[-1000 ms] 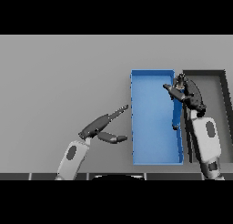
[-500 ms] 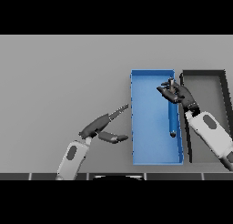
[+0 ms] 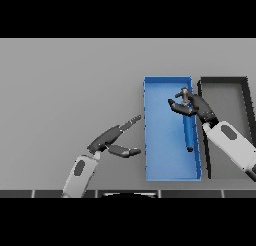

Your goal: Pick up the blue pipe and place it into the blue bin.

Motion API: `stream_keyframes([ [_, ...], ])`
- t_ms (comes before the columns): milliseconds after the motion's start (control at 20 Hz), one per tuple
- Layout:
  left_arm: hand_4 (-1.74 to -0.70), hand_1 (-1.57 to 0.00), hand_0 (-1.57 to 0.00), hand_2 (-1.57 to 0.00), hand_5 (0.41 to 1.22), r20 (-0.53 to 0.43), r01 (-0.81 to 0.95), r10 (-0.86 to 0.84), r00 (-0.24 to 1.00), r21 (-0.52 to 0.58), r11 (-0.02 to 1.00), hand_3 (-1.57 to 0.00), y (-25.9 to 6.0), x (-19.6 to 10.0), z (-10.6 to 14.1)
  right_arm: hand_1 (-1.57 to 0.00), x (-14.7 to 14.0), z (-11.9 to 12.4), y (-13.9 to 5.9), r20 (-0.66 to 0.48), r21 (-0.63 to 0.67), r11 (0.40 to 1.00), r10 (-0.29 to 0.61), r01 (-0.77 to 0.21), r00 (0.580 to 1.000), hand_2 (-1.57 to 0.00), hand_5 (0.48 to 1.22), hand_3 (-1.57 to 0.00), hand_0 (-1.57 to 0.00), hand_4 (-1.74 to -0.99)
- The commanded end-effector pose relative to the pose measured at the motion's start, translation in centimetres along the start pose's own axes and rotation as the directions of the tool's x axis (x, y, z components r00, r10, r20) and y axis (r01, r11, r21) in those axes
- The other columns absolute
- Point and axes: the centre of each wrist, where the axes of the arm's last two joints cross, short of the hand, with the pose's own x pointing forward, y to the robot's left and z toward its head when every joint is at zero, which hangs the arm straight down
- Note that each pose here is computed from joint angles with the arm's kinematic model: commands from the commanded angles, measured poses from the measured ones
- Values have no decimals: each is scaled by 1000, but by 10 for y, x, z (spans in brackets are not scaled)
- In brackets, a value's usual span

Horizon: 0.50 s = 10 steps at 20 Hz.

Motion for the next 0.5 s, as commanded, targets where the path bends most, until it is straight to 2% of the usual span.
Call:
stream_keyframes([
  [0, -887, 1, 1, 1, 429, 6, -2, 2, 1000, 0, 1000, 1, 0, 1, 0, -23, -4, -1, 2, 4, 0, 1000, 2, -2, 1000, -23, 713, -13, -25, -1036],
  [50, -888, 1, 1, 1, 429, 2, -2, 2, 1000, 6, 1000, 1, 1, 0, 2, -18, -10, -1, 2, -105, 15, 1000, 5, -3, 994, -18, 696, -10, -20, -1033],
  [100, -888, 1, 1, 1, 429, -6, 0, 0, 1000, 9, 1000, 1, 1, -1, -1, -14, -10, -2, 1, -157, 23, 1000, 8, -4, 988, -14, 682, -8, -16, -1030],
  [450, -885, 1, 1, 1, 431, -2, 7, -7, 1000, 9, 1000, 1, 4, -2, -1, -5, -6, 3, 1, -183, 54, 998, 25, -15, 983, -5, 649, -3, -6, -1022],
])
